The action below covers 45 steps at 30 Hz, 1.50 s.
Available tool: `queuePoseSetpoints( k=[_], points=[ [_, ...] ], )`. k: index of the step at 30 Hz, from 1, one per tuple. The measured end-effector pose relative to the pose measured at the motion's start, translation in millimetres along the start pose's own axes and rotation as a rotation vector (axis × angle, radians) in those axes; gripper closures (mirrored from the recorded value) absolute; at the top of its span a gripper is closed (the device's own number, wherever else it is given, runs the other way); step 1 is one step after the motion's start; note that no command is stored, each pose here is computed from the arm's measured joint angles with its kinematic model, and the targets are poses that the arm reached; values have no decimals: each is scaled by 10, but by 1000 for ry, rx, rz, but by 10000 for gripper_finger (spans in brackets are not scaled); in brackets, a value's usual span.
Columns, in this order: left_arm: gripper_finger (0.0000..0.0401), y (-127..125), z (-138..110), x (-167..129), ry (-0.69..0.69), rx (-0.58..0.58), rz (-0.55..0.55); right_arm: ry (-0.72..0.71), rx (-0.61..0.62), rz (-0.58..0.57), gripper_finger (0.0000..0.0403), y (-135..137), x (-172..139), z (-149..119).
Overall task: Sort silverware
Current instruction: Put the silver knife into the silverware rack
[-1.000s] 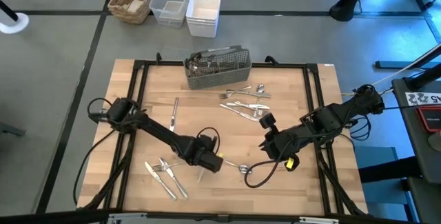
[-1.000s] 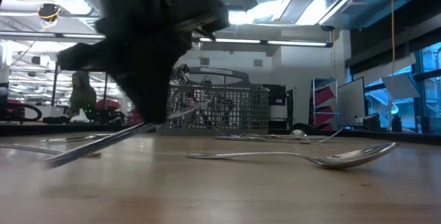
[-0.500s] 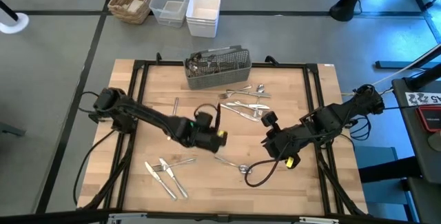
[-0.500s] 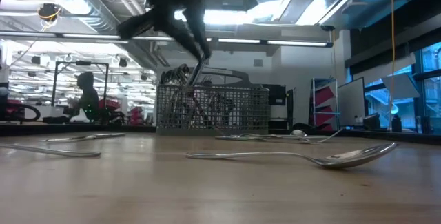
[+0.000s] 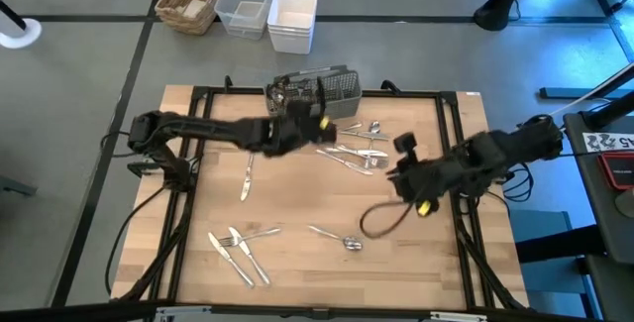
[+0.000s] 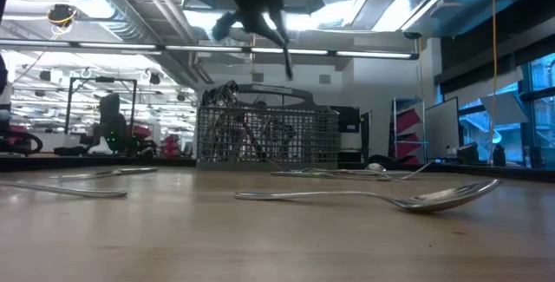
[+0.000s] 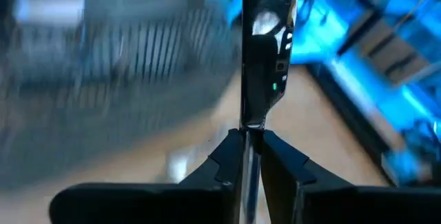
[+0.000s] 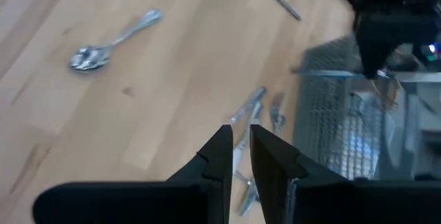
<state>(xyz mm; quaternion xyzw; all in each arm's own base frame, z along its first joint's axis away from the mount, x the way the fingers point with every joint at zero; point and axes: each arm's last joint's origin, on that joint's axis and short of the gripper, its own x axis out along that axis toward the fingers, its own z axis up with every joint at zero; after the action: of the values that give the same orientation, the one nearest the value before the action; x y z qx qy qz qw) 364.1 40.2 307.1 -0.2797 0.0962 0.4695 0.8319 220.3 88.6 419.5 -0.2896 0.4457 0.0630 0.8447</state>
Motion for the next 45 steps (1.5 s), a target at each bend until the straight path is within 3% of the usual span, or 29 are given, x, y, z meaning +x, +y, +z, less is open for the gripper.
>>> queuePoseSetpoints(
  k=[7,10,20,27,31,37,45],
  points=[
    [372,262,694,505,-282,100,36,-5,135,-71,350,-315,-85,-184],
    [372,422,851,670,-318,144,80,0,184,-95,350,-426,-56,-217],
    [372,637,650,1248,-205,268,73,75,327,-159,350,-782,35,-416],
    [360,583,404,1383,-125,401,35,76,403,-114,350,-931,67,-522],
    [328,594,320,1433,-91,454,45,84,420,-123,350,-970,72,-552],
    [278,633,302,1430,-54,419,66,81,420,-116,350,-967,72,-550],
    [267,544,511,1177,-84,359,-35,62,471,-76,350,-952,106,-540]
  ],
)
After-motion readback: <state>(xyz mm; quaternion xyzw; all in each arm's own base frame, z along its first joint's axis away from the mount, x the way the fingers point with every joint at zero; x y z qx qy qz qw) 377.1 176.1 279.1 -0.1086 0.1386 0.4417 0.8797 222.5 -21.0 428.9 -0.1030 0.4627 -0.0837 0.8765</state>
